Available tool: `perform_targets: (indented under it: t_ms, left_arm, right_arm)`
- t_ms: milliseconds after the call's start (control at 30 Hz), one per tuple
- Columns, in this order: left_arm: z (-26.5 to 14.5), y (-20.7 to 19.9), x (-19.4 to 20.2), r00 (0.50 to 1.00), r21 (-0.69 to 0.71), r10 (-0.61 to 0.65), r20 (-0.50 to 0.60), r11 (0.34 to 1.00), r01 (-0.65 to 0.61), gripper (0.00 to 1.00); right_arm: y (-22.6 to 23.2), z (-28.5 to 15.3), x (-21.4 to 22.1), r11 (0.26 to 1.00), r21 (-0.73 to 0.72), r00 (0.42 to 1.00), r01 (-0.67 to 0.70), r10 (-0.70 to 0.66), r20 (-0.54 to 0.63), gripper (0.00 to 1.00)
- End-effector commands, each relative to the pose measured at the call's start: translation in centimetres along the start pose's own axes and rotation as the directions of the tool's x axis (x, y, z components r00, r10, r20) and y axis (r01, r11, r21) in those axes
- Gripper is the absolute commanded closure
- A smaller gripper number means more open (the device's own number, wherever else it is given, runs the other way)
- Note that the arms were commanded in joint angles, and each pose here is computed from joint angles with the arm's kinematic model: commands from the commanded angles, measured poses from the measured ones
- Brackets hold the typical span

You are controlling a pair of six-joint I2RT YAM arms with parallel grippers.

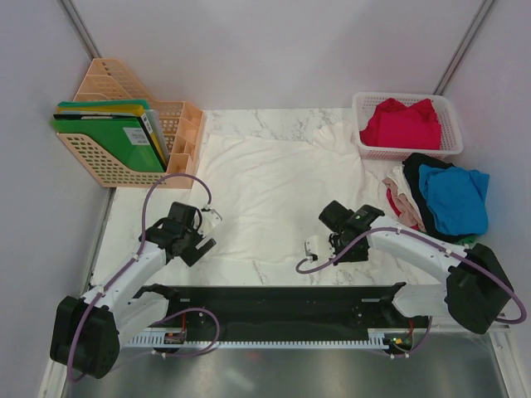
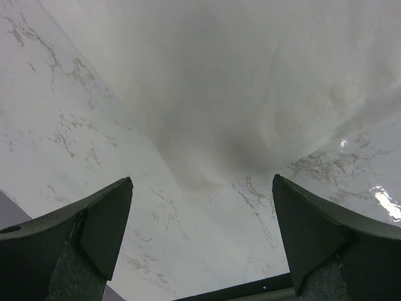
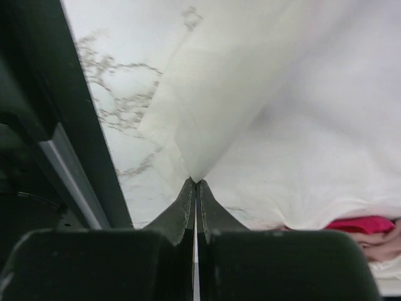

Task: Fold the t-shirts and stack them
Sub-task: Grap the side of the flattened tshirt closest away from the robot with both arms

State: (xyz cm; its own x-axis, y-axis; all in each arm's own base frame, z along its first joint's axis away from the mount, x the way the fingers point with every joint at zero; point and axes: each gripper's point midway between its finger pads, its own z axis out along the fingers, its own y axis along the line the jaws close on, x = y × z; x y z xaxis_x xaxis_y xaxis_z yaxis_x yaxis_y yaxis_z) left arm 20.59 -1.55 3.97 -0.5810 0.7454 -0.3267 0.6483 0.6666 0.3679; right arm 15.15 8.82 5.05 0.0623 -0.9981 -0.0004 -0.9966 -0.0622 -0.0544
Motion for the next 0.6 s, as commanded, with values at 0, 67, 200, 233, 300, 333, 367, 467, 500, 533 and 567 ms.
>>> perform_targets:
  t_ms: [0, 67, 200, 233, 300, 333, 367, 467, 500, 533, 567]
  left_arm:
    - [-0.2, 0.3, -0.4, 0.999, -0.016, -0.043, 0.023, 0.999, 0.043, 0.0]
    - [-0.2, 0.3, -0.5, 0.999, -0.016, -0.043, 0.025, 0.999, 0.043, 0.0]
    - [-0.3, 0.2, -0.4, 0.999, -0.014, -0.044, 0.026, 0.999, 0.045, 0.0]
    - [-0.3, 0.2, -0.4, 0.999, -0.015, -0.045, 0.027, 0.999, 0.045, 0.0]
    - [-0.3, 0.2, -0.4, 0.999, -0.015, -0.045, 0.027, 0.999, 0.045, 0.0]
    - [-0.4, 0.2, -0.4, 0.999, -0.015, -0.043, 0.029, 0.999, 0.044, 0.0]
    - [-0.4, 0.2, -0.3, 0.999, -0.015, -0.045, 0.027, 0.999, 0.045, 0.0]
    - [-0.3, 0.1, -0.3, 0.999, -0.01, -0.044, 0.027, 0.999, 0.044, 0.0]
    - [-0.3, 0.1, -0.4, 0.999, -0.009, -0.043, 0.029, 0.999, 0.043, 0.0]
    - [-0.2, 0.0, -0.3, 0.999, -0.004, -0.045, 0.021, 0.999, 0.045, 0.0]
    - [-0.2, -0.1, -0.3, 0.999, -0.001, -0.043, 0.02, 0.999, 0.043, 0.0]
  right_arm:
    - [-3.2, -2.6, 0.8, 0.995, 0.098, 1.0, 0.015, -0.015, -0.007, 1.0]
    - [-4.4, -3.2, 1.6, 0.992, 0.124, 1.0, -0.004, 0.006, -0.021, 1.0]
    - [-6.3, -2.7, 3.0, 0.986, 0.16, 0.997, -0.037, 0.047, -0.057, 0.37]
    - [-7.3, -2.3, 3.1, 0.979, 0.197, 0.996, -0.052, 0.064, -0.057, 0.27]
    - [-7.9, -2.1, 3.9, 0.97, 0.23, 0.993, -0.08, 0.099, -0.072, 0.15]
    - [-8.0, -2.4, 3.8, 0.965, 0.243, 0.992, -0.096, 0.113, -0.056, 0.14]
    - [-8.0, -2.8, 3.6, 0.96, 0.256, 0.992, -0.11, 0.123, -0.034, 0.14]
    - [-7.6, -4.9, 2.5, 0.949, 0.284, 0.99, -0.139, 0.124, 0.07, 0.17]
    - [-7.4, -5.6, 2.3, 0.947, 0.286, 0.988, -0.145, 0.124, 0.092, 0.22]
    - [-6.7, -6.4, 1.8, 0.949, 0.277, 0.985, -0.152, 0.122, 0.125, 0.26]
    - [-6.4, -6.7, 1.8, 0.948, 0.277, 0.984, -0.155, 0.122, 0.132, 0.32]
